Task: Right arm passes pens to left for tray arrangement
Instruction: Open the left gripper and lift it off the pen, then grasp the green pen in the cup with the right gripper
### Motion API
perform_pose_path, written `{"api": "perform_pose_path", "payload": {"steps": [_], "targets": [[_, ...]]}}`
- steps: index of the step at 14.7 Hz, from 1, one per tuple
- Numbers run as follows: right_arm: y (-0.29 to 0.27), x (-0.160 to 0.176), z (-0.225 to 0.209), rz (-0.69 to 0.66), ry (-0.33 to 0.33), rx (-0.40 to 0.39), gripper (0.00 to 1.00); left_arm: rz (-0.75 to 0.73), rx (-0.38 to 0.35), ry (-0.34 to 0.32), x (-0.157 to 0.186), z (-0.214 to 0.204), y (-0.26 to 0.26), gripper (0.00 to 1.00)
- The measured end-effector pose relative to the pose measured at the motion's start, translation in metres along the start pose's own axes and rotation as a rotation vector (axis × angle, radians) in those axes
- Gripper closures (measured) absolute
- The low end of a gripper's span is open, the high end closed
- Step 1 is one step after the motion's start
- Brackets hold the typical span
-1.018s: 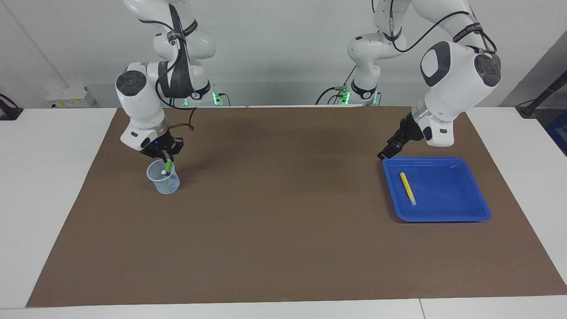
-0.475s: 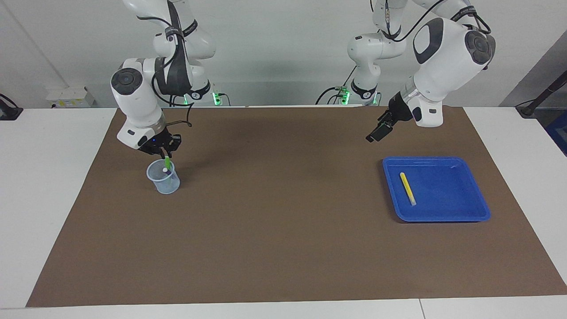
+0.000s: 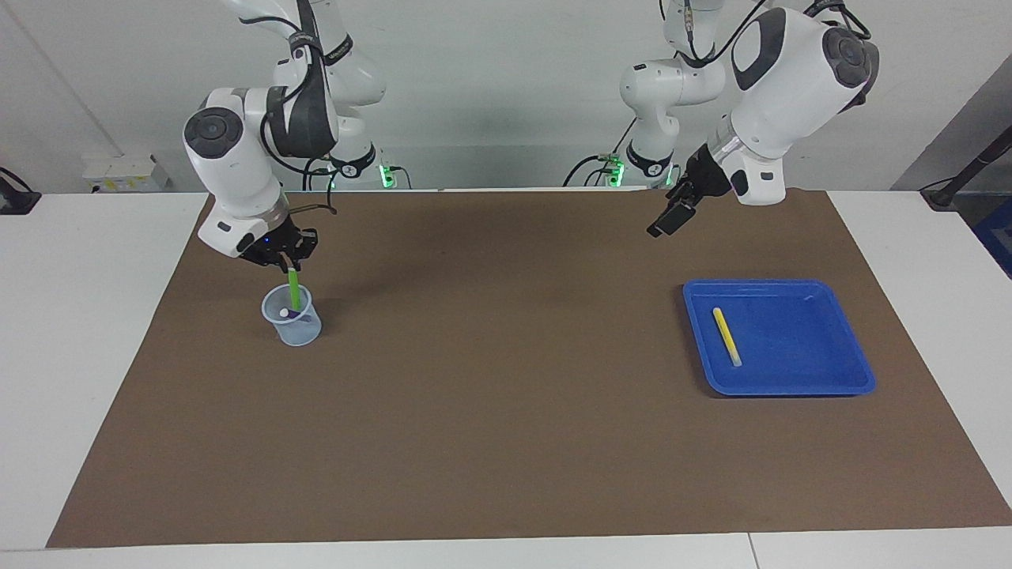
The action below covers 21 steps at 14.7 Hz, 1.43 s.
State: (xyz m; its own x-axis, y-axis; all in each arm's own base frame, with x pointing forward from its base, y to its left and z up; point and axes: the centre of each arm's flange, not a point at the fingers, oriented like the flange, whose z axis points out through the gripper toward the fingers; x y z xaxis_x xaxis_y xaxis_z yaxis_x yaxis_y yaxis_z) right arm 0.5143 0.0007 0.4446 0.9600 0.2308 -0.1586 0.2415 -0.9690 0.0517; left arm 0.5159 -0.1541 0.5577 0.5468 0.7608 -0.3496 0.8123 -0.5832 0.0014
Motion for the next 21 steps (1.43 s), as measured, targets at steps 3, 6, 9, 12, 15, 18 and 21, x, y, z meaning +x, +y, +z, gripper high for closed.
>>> {"api": "perform_pose_path", "payload": {"steps": [3,6,9,12,15,18,21], "targets": [[0.001,-0.004,-0.017,-0.009,-0.013,0.001,0.81,-0.051,-0.002,0.001,0.0,0.004,-0.002,0.0],[0.002,-0.01,-0.033,-0.01,-0.031,0.004,0.81,-0.074,-0.005,0.004,0.0,0.003,-0.003,0.0],[0.003,-0.017,-0.053,-0.009,-0.047,0.006,0.81,-0.108,-0.015,0.005,0.0,0.002,-0.002,0.0],[0.001,-0.024,-0.069,-0.005,-0.057,0.026,0.81,-0.124,-0.018,0.005,0.001,0.004,-0.001,0.0],[-0.004,-0.029,-0.088,-0.002,-0.056,0.074,0.81,-0.128,-0.016,0.004,0.001,0.006,-0.002,0.0],[-0.01,-0.029,-0.095,-0.002,-0.049,0.132,0.81,-0.126,-0.021,0.005,0.0,0.007,-0.001,0.0],[-0.017,-0.029,-0.097,-0.001,-0.04,0.211,0.81,-0.126,-0.021,0.008,-0.001,0.011,-0.002,0.0]]}}
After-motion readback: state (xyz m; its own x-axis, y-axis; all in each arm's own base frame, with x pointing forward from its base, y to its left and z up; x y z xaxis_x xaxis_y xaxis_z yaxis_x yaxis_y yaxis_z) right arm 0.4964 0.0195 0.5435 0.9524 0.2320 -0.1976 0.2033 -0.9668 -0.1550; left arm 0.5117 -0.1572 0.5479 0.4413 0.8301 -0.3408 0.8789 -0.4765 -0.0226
